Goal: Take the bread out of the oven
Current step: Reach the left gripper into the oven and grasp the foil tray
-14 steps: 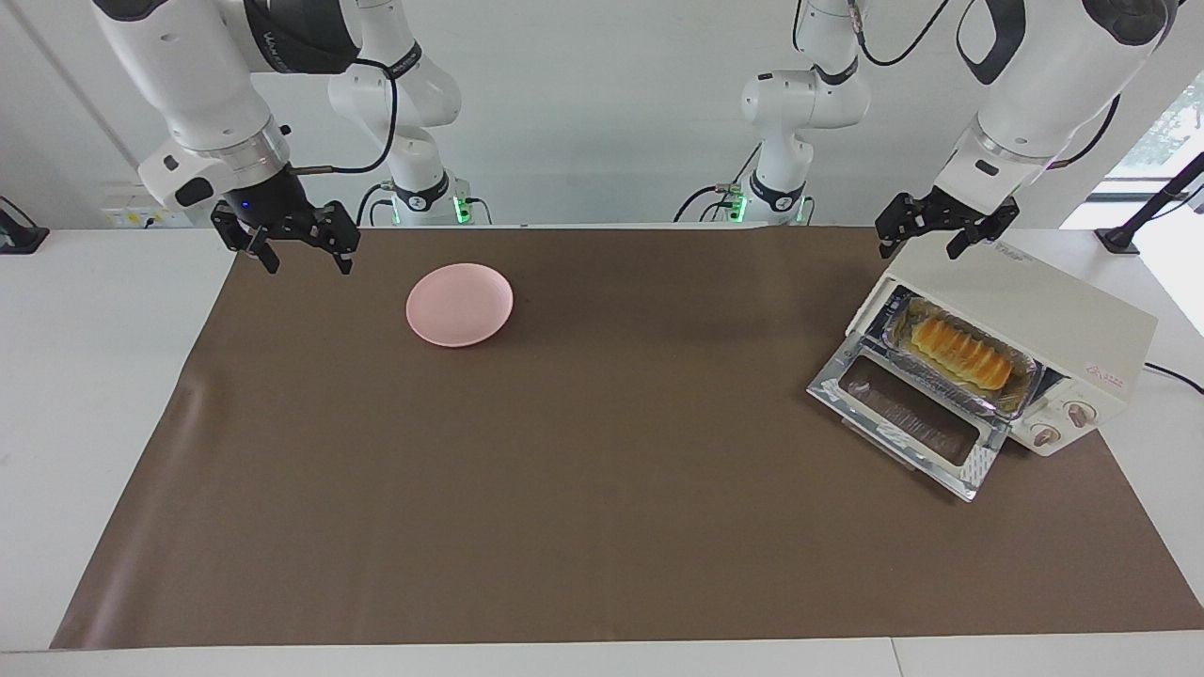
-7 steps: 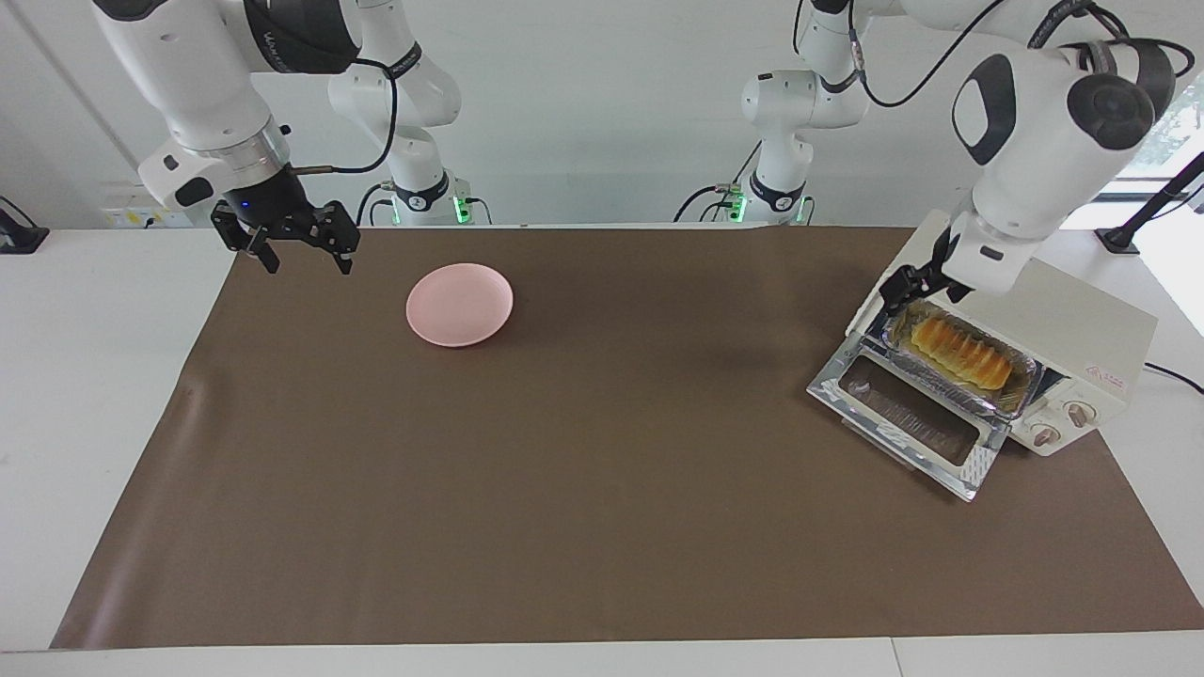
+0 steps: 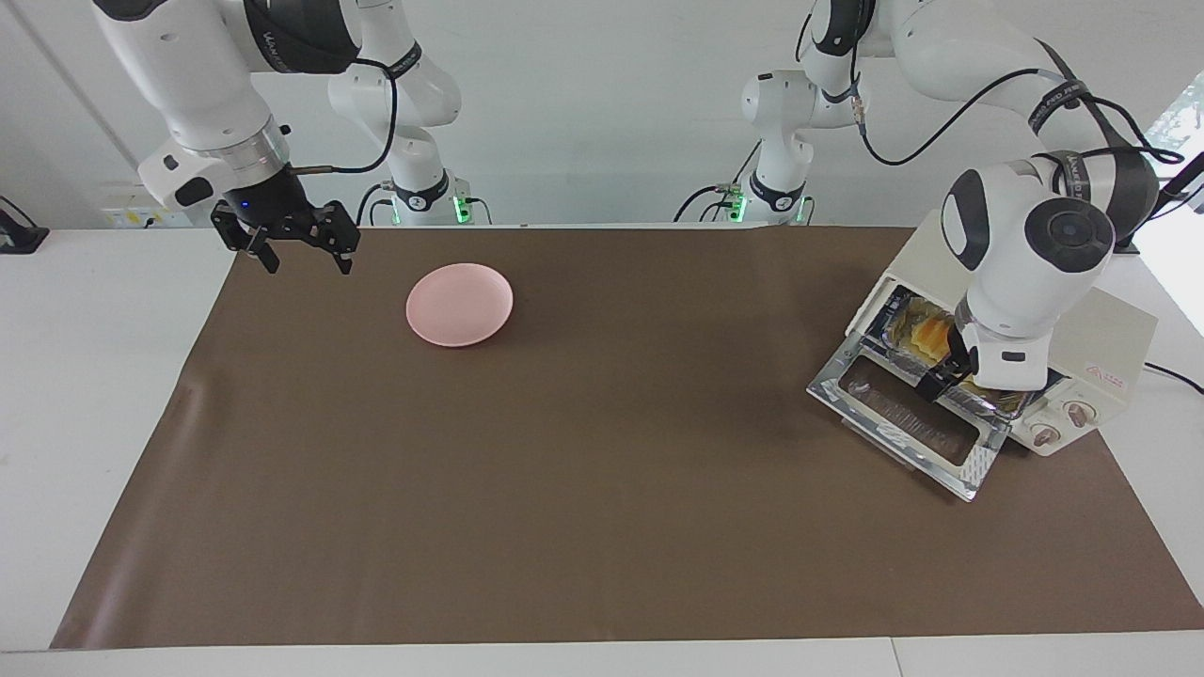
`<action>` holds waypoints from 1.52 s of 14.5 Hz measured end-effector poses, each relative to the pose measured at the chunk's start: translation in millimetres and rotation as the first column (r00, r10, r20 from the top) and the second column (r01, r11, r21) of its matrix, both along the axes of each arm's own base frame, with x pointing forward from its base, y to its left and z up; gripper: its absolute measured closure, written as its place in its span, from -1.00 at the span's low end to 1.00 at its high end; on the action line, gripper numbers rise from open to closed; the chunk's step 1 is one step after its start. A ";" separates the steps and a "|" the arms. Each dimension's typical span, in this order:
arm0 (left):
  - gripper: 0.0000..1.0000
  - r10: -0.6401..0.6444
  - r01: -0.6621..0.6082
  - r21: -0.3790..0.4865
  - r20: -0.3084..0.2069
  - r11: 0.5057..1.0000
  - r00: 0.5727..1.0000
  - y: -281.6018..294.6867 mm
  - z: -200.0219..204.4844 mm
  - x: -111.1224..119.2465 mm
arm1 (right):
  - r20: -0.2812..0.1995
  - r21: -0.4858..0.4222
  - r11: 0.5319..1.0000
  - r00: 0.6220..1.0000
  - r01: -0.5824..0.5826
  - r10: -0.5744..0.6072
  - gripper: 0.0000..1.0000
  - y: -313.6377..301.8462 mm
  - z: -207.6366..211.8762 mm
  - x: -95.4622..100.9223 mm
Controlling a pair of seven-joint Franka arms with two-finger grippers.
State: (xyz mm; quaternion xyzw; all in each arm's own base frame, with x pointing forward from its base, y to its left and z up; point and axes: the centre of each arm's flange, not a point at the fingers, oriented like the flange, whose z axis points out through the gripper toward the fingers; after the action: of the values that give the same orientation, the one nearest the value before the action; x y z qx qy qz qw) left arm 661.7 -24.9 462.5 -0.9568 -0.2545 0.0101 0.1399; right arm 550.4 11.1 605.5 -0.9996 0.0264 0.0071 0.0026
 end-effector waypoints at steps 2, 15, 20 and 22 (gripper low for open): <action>-1.00 0.065 -0.065 0.014 0.015 0.998 0.998 13.2 -20.6 -2.8 | 0.000 0.000 1.000 1.000 0.000 0.000 -1.00 0.0 0.0 0.0; -0.73 0.126 -0.126 0.001 0.051 0.992 0.991 19.4 -70.8 -27.8 | 0.000 0.000 1.000 1.000 0.000 0.000 -1.00 0.0 0.0 0.0; -0.17 0.126 -0.127 0.003 0.043 0.992 0.991 20.1 -74.8 -29.8 | 0.000 0.000 1.000 1.000 0.000 0.000 -1.00 0.0 0.0 0.0; -0.12 0.126 -0.126 0.006 0.029 0.992 0.992 20.5 -82.2 -33.7 | 0.000 0.000 1.000 1.000 0.000 0.000 -1.00 0.0 0.0 0.0</action>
State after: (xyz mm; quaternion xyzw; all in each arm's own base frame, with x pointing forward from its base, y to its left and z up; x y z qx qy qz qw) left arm 628.0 -4.5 380.3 -0.9384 -0.3164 0.0045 0.1389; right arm 550.3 11.1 605.5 -0.9996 0.0264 0.0071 0.0026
